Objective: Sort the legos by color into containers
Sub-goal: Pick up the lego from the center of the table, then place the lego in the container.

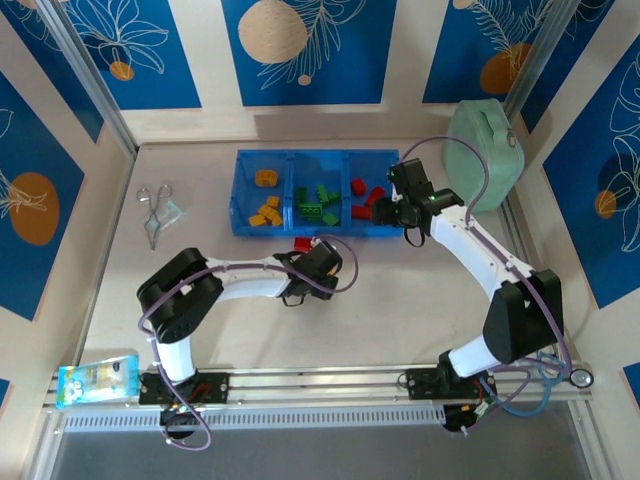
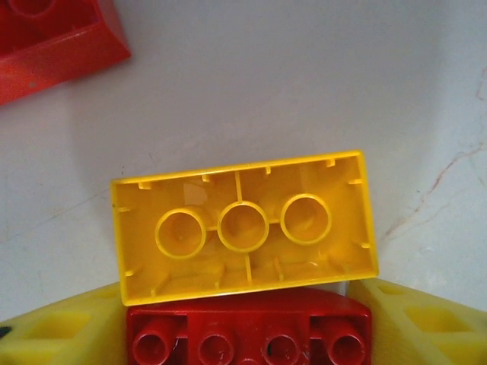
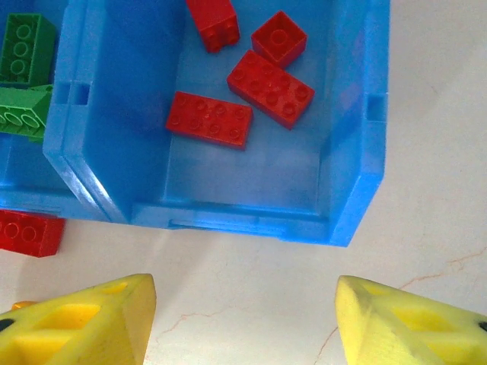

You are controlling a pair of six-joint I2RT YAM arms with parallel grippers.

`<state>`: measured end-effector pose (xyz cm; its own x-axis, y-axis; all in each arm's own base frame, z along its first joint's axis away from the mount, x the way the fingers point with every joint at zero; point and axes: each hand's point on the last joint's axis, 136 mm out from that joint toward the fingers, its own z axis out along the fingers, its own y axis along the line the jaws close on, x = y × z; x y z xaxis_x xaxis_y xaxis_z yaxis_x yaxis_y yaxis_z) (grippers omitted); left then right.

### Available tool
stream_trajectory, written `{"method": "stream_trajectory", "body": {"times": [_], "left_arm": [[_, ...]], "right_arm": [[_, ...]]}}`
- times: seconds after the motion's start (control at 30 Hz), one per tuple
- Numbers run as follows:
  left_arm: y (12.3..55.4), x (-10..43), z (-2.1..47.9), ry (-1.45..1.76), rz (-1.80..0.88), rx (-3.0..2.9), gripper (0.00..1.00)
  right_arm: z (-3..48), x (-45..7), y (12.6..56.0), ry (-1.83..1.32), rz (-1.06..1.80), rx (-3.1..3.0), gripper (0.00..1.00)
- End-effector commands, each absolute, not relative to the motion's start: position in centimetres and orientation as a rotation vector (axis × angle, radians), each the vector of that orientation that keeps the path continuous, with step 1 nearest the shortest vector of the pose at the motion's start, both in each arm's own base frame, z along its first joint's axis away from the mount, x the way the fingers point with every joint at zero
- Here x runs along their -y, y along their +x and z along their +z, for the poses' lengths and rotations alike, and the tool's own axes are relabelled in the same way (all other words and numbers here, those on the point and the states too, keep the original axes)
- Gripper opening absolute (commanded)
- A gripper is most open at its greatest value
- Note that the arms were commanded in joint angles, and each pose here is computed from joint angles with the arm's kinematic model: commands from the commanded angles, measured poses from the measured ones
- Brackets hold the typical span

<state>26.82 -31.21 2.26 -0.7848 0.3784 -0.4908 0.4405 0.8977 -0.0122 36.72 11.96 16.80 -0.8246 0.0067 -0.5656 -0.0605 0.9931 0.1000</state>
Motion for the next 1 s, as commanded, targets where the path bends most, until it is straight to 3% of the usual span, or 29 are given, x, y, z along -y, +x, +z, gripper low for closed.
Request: {"method": "stream_trajectory", "body": {"times": [0.0, 0.13, 0.37, 0.6, 0.97], "left_arm": [[25.6, 30.5, 1.9, 0.643, -0.126, -2.618, 0.54], [25.1, 30.8, 3.5, 0.643, -0.165, -2.605, 0.43], [26.9, 33.0, 10.6, 0.656, -0.263, -2.456, 0.38], [32.1, 38.0, 16.2, 0.731, -0.312, -2.303, 0.38], [41.2, 44.2, 16.8, 0.771, -0.372, -2.236, 0.39]], "right_arm": [[17.5, -12.1, 36.4, -0.013, 0.202, -2.509, 0.64], [17.6, -11.9, 36.0, 0.000, 0.209, -2.505, 0.64], [16.2, -11.3, 34.6, 0.061, 0.228, -2.520, 0.63], [13.5, -10.6, 31.6, 0.155, 0.251, -2.563, 0.63], [13.0, -8.0, 27.2, 0.263, 0.211, -2.538, 0.63]]}}
